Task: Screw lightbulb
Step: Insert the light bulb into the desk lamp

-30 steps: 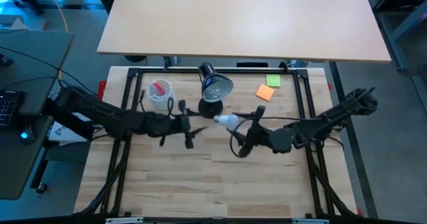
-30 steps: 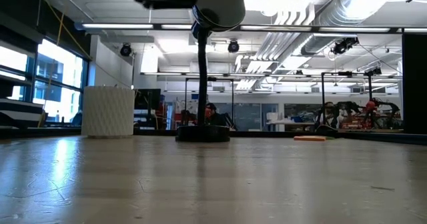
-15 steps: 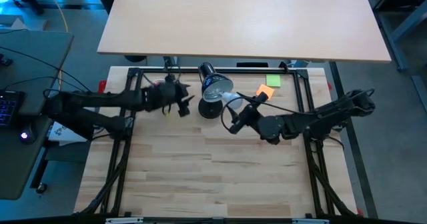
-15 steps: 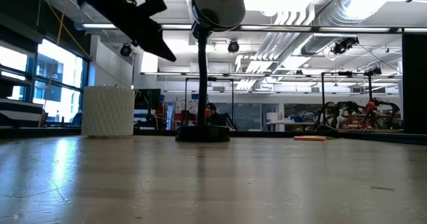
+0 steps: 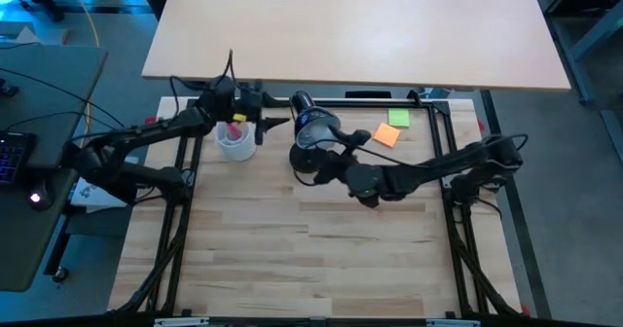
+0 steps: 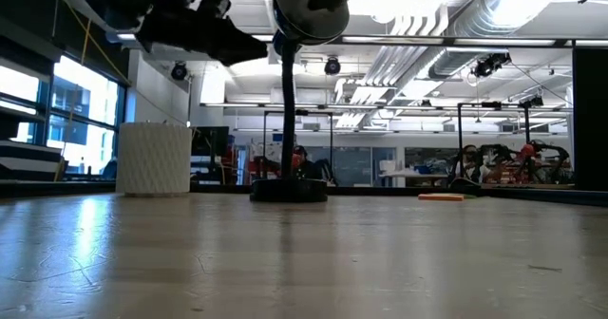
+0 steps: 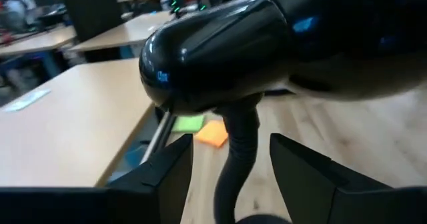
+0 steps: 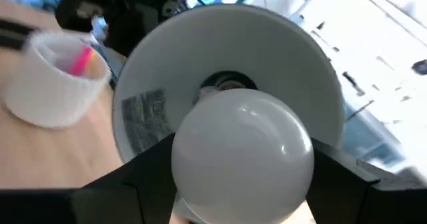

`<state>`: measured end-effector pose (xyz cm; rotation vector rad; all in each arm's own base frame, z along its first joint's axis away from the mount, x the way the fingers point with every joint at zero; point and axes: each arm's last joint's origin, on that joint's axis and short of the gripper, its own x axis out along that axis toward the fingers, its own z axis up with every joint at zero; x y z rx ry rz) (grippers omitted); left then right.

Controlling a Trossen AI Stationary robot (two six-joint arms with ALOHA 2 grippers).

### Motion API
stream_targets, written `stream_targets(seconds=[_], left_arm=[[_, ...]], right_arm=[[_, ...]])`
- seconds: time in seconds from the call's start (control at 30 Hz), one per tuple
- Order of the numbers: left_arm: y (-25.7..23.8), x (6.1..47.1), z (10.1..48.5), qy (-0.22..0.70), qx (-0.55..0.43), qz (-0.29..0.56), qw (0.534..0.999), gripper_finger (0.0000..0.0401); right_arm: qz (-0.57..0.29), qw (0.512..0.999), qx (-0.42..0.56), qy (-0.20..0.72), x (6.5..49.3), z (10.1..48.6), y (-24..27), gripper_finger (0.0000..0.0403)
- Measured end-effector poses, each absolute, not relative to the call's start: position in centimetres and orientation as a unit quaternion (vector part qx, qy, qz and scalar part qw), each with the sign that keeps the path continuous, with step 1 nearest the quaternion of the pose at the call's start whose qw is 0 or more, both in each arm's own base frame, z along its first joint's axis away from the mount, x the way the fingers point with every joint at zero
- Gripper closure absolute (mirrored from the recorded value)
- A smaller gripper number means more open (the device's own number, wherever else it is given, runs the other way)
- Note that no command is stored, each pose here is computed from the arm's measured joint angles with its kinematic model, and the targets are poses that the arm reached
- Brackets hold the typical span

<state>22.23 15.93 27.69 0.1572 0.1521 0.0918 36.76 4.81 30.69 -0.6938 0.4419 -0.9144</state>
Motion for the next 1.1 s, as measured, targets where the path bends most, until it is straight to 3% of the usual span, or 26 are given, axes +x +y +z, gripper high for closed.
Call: stream_targets(seconds=[0.33,0.63,1.1], left_arm=[[20.0,22.6,25.9,0.005,0.048,-0.01,0.999,0.0209],[20.8,23.9,25.2,-0.064,0.019,-0.053,0.996,0.0209],[19.7,25.0,25.0,-0.062,-0.015,-0.073,0.995,0.0209]], right_arm=[[-0.463,0.75,-0.389,0.268,39.6,30.7,3.7,0.0145],[-0.481,0.739,-0.382,0.277,39.8,30.7,1.6,0.0145],[-0.471,0.74,-0.386,0.285,39.8,30.4,1.2,0.0145]])
